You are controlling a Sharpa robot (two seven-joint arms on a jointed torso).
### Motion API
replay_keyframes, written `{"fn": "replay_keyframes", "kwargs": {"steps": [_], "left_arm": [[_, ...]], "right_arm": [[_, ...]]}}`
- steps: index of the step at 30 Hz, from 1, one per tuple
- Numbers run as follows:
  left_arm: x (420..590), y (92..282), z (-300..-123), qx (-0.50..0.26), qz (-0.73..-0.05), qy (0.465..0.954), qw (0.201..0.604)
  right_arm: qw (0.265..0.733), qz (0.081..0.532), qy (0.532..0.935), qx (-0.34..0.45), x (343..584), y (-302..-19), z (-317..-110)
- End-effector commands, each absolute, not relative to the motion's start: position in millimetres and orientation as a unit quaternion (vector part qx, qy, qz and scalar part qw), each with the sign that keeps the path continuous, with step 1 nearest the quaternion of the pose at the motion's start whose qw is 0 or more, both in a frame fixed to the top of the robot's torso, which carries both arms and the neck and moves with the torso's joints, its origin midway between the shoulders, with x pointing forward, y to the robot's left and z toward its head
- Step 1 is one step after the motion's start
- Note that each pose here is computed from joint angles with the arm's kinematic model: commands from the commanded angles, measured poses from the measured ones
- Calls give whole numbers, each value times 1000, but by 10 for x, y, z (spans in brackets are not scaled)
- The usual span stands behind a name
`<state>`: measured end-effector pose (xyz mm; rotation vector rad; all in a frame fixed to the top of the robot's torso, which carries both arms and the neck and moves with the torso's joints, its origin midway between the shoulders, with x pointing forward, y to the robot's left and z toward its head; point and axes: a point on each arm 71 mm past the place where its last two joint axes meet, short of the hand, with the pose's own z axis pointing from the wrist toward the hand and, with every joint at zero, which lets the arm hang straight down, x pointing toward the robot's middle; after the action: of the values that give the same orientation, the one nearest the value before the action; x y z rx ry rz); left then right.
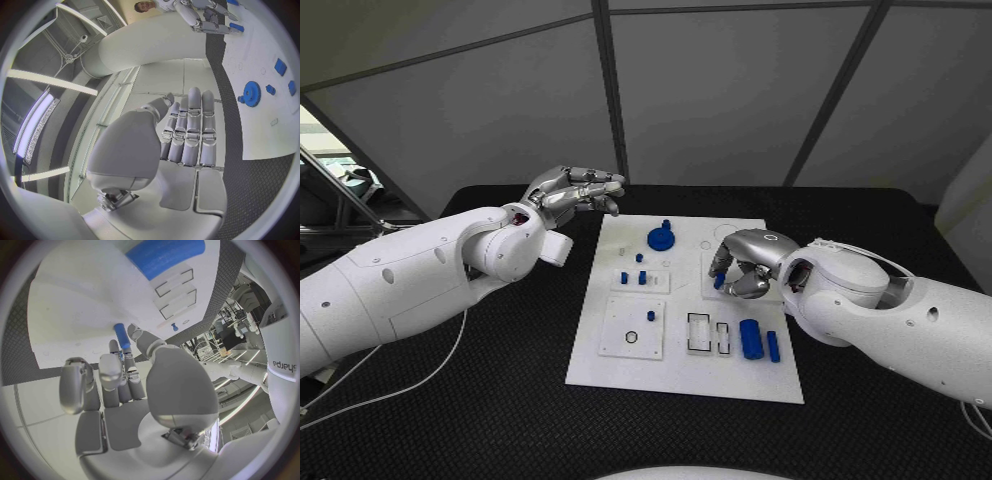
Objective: Assemble the parts on the task board
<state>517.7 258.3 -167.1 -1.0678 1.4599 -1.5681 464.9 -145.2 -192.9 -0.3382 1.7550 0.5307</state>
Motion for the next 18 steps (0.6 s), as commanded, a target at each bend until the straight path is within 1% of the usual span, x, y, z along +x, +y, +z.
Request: {"fn": "replay_keyframes", "kwargs": {"steps": [1,11,18], "left_arm": [[5178,2569,-1657,-413,-615,567,361],[5179,2570,-1660,-413,-614,567,361],[5179,2570,-1661,-413,-614,567,361]], "right_arm": [[591,218,762,-154,4658,-1445,-1938],[595,214,760,-149,4676,-1441,-1941],[619,224,738,-146,4664,-1420,-1885]]}}
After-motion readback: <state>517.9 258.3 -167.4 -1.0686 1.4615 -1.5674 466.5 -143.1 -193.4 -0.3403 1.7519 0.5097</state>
